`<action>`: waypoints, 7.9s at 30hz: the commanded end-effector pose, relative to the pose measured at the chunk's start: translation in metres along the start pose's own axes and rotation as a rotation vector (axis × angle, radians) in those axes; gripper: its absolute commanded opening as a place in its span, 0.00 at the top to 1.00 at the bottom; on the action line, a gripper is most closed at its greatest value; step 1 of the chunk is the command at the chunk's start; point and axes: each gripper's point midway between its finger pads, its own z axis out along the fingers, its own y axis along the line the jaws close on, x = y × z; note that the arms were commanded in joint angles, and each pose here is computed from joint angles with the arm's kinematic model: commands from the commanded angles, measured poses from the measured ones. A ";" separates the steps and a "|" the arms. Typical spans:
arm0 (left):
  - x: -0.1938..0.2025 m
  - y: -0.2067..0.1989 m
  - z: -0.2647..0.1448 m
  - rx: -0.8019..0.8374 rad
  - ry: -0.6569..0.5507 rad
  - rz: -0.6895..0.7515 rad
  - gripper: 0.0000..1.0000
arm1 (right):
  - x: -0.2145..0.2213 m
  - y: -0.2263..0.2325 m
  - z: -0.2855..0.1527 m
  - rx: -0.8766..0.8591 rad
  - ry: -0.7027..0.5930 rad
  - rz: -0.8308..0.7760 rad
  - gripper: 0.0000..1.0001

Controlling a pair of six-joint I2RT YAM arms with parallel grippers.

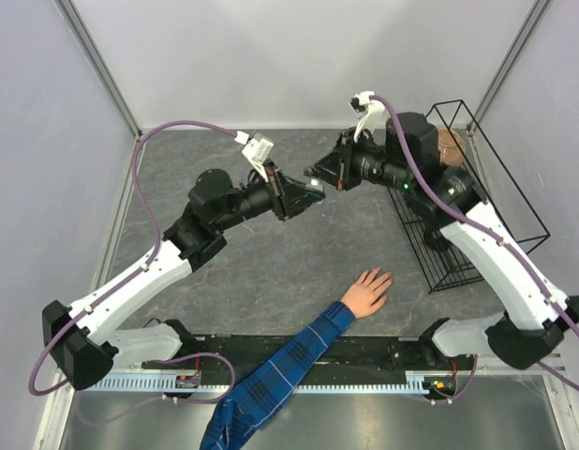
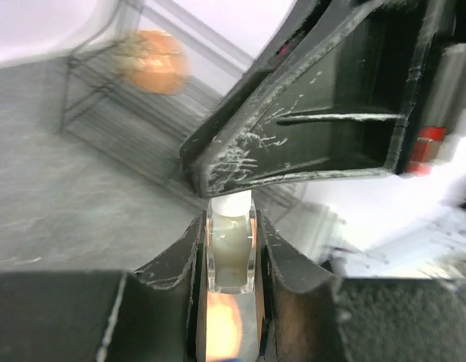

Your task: Paint the nails

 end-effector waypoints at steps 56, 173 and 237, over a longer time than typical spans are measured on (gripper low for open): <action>-0.063 -0.046 0.010 -0.018 -0.122 0.269 0.98 | -0.043 0.010 -0.003 0.125 -0.091 0.009 1.00; -0.078 -0.037 0.008 -0.181 -0.141 0.469 0.98 | -0.045 0.013 -0.031 0.119 -0.107 0.001 0.57; -0.060 -0.146 -0.080 0.748 0.093 0.141 0.98 | -0.010 0.122 -0.090 -0.631 -0.067 -0.300 1.00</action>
